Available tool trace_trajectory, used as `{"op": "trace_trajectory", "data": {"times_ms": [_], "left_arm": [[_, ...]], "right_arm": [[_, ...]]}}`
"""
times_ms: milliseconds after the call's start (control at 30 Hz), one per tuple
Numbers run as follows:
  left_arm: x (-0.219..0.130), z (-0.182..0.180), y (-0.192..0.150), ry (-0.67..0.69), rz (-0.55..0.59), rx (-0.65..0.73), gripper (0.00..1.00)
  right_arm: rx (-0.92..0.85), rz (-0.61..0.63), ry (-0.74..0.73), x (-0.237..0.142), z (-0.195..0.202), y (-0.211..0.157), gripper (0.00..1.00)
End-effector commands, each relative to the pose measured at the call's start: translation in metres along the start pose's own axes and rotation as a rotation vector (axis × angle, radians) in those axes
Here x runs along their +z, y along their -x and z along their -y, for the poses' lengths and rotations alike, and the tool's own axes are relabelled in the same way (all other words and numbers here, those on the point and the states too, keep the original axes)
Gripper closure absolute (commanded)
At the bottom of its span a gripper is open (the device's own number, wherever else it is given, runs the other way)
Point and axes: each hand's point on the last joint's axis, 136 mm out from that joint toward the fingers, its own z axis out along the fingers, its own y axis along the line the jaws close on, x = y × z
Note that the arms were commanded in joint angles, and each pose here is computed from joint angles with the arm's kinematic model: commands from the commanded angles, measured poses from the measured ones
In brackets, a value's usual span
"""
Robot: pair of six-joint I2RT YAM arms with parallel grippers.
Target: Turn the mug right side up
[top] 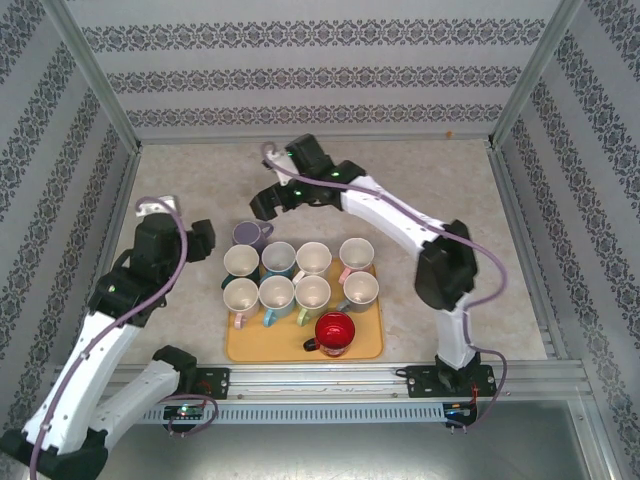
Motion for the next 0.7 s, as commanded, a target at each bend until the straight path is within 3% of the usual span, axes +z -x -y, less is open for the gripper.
{"op": "trace_trajectory", "data": {"times_ms": [0, 133, 433, 667], "left_arm": [[-0.008, -0.034, 0.022, 0.162, 0.165, -0.043, 0.24], [-0.011, -0.041, 0.018, 0.174, 0.202, -0.047, 0.24], [-0.001, -0.019, 0.01, 0.054, 0.177, -0.036, 0.24], [0.002, -0.013, 0.006, 0.024, 0.165, -0.025, 0.23]], "right_arm": [[-0.101, -0.123, -0.012, 0.032, -0.004, -0.016, 0.02], [-0.109, -0.189, 0.003, 0.065, -0.009, -0.024, 0.02], [-0.08, -0.248, 0.034, 0.112, -0.017, -0.042, 0.02], [-0.097, -0.277, -0.065, 0.126, 0.002, -0.054, 0.02]]}}
